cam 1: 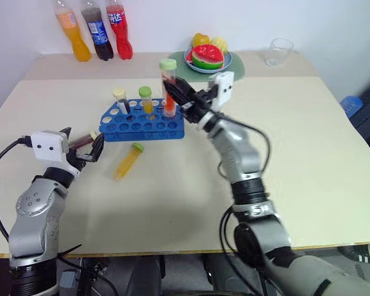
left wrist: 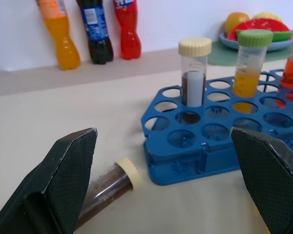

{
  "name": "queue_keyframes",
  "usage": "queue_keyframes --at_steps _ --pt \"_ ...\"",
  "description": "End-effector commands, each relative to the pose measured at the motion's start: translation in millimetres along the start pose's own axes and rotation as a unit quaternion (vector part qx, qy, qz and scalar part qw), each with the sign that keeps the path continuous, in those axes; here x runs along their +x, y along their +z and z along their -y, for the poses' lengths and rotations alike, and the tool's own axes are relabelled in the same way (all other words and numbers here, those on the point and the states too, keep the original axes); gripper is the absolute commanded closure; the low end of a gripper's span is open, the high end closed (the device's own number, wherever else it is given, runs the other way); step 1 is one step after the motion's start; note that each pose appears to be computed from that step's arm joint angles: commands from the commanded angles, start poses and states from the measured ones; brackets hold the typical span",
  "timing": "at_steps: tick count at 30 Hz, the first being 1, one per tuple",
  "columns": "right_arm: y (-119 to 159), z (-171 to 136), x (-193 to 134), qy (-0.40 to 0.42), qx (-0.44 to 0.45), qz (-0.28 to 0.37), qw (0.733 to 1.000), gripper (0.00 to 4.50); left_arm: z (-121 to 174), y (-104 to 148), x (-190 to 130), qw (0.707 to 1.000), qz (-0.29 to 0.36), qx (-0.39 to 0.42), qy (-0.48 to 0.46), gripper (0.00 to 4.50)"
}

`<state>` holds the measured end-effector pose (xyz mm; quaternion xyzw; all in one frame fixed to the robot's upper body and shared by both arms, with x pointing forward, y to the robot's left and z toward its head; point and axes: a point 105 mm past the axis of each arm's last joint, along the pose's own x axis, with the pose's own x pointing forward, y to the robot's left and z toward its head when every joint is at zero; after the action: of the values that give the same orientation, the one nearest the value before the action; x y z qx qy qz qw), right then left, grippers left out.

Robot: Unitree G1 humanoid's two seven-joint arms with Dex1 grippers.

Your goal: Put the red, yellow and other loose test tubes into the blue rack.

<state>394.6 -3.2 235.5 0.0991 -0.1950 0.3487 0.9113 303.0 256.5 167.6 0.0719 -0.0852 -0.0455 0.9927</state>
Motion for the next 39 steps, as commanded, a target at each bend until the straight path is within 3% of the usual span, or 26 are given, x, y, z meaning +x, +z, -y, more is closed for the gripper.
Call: queue_keyframes --at_steps 1,4,11,28,39 --pt "0 -6 4 -0.027 -0.010 0.046 0.999 3.84 26 6 -6 0.997 0.016 0.012 -0.068 0.00" --pt "-14 3 2 -0.047 -0.008 0.039 0.998 3.84 52 2 -19 0.990 -0.001 -0.017 -0.142 0.00" --pt "-28 -9 3 -0.012 -0.027 0.028 0.999 3.84 70 -5 -31 0.979 -0.035 -0.044 -0.194 0.00" --pt "-49 -35 20 0.029 -0.073 -0.011 0.997 3.84 68 -10 -38 0.977 -0.061 -0.064 -0.192 0.00" --pt "-63 -23 18 -0.004 -0.098 -0.041 0.994 3.84 64 -15 -41 0.980 -0.064 -0.068 -0.178 0.00"
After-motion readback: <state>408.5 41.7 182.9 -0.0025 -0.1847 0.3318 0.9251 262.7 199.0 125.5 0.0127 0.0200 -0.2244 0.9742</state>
